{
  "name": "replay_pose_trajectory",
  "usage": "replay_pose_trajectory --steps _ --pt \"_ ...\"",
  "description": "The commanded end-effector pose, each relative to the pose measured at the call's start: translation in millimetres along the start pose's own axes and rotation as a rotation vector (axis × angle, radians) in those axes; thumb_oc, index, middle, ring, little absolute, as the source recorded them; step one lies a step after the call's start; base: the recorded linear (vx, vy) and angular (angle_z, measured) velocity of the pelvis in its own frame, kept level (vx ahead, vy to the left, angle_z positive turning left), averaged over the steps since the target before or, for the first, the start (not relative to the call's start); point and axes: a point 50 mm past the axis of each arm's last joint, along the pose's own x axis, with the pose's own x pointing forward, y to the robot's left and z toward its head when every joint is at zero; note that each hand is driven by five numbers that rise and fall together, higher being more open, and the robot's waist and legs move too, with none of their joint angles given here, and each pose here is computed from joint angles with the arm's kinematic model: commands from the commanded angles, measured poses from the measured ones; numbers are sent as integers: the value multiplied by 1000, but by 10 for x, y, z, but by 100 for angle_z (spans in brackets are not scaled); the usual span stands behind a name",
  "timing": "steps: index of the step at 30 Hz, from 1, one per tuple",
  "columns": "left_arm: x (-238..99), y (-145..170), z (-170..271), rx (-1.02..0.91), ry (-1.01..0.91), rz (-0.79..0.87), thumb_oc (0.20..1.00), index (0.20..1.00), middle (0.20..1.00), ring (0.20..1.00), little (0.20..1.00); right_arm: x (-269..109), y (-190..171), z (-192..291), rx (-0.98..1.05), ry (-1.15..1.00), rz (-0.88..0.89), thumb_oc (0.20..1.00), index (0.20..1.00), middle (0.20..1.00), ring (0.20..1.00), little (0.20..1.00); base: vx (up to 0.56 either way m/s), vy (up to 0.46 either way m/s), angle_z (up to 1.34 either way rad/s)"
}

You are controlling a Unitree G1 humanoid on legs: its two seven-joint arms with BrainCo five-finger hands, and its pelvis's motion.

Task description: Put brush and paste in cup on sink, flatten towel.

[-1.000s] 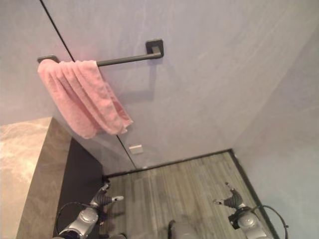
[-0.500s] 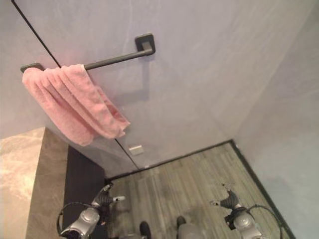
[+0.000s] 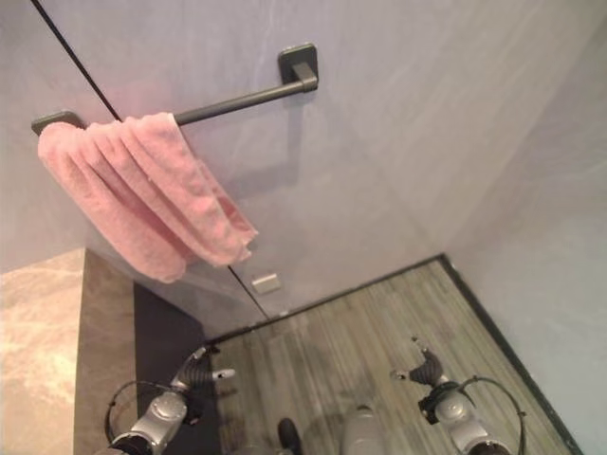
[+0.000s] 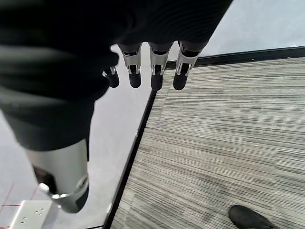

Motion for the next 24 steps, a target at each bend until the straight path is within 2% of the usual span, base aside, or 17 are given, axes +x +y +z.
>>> replay_pose_trajectory --steps 1,7,18,24 --pt "37 227 88 50 -58 50 1000 1000 1000 1000 1000 40 -79 167 25 -84 -37 1000 1000 1000 1000 1000 141 -63 -18" --pt "71 216 216 71 -100 38 1000 1000 1000 1000 1000 25 -107 127 4 -74 -29 1000 1000 1000 1000 1000 184 -104 22" --pt "45 110 137 46 -68 13 1000 1000 1000 1000 1000 4 -199 68 -28 -63 -37 1000 1000 1000 1000 1000 103 -163 25" --pt "31 91 170 40 -94 0 1000 1000 1000 1000 1000 -12 -186 63 23 -65 -33 1000 1000 1000 1000 1000 51 -88 29"
